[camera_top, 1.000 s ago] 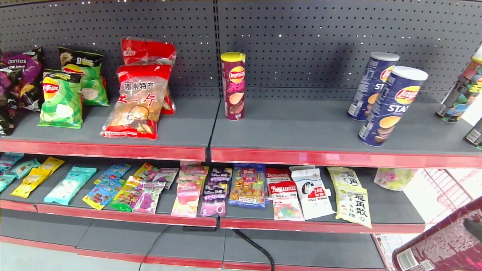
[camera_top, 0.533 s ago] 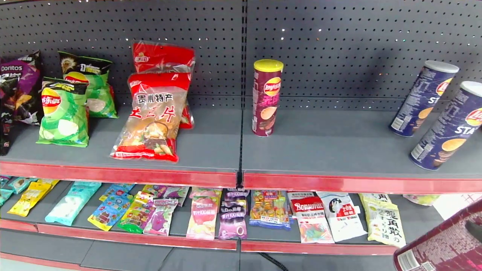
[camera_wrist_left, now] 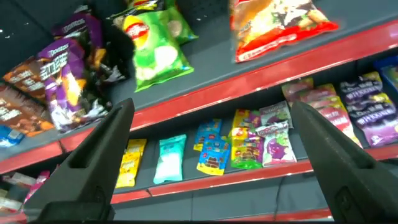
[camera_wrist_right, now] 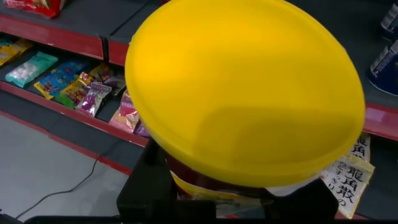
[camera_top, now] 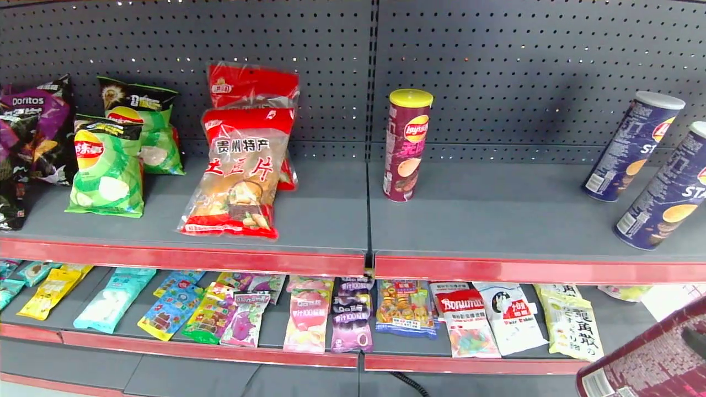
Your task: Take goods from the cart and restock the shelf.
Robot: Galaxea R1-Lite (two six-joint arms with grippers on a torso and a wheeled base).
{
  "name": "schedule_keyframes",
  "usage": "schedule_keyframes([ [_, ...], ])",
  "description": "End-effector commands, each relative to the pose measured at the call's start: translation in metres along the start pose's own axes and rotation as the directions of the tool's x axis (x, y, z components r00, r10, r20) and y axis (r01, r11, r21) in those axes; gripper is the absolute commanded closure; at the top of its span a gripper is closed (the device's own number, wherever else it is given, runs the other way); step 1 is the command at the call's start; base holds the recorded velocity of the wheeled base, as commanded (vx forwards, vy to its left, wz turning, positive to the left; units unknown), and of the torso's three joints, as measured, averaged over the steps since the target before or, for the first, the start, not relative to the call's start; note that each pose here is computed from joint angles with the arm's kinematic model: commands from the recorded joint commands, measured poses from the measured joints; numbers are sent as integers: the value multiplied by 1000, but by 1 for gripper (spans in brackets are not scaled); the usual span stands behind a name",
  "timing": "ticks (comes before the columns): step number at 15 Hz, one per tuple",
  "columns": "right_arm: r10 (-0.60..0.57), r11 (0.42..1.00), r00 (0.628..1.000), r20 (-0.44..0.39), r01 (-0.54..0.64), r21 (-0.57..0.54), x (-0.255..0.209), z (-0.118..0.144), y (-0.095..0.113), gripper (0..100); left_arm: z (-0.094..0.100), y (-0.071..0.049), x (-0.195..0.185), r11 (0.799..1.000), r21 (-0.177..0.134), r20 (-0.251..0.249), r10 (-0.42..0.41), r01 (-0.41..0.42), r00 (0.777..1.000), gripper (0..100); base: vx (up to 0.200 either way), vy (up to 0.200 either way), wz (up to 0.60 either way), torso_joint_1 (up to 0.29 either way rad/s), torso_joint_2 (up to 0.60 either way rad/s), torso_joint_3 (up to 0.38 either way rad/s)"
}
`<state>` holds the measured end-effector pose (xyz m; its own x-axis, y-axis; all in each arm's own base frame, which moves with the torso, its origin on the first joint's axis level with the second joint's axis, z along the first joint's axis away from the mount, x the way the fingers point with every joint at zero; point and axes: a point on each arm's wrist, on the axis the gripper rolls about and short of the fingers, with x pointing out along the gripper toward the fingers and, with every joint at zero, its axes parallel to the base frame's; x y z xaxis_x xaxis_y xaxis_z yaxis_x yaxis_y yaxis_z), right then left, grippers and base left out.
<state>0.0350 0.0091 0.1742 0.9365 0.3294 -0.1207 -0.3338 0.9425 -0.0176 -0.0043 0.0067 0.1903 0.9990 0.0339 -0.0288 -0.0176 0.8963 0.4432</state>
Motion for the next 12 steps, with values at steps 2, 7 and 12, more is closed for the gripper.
schedule_keyframes([
  [2, 1, 1000, 1000, -2, -1, 0, 0, 0, 0, 100, -1, 0, 0, 1000, 12, -3, -2, 2, 1000, 0, 0, 0, 0, 0, 0, 0],
  [7, 1, 1000, 1000, -3, -1, 0, 0, 0, 0, 100, -1, -1, 1, 1000, 18, -9, -4, 4, 1000, 0, 120, 0, 0, 0, 2, 0],
  [12, 3, 1000, 1000, -9, -3, 2, 2, 0, 0, 100, -1, -1, 2, 1000, 21, -7, -15, 15, 1000, 0, 0, 0, 0, 0, 0, 0],
])
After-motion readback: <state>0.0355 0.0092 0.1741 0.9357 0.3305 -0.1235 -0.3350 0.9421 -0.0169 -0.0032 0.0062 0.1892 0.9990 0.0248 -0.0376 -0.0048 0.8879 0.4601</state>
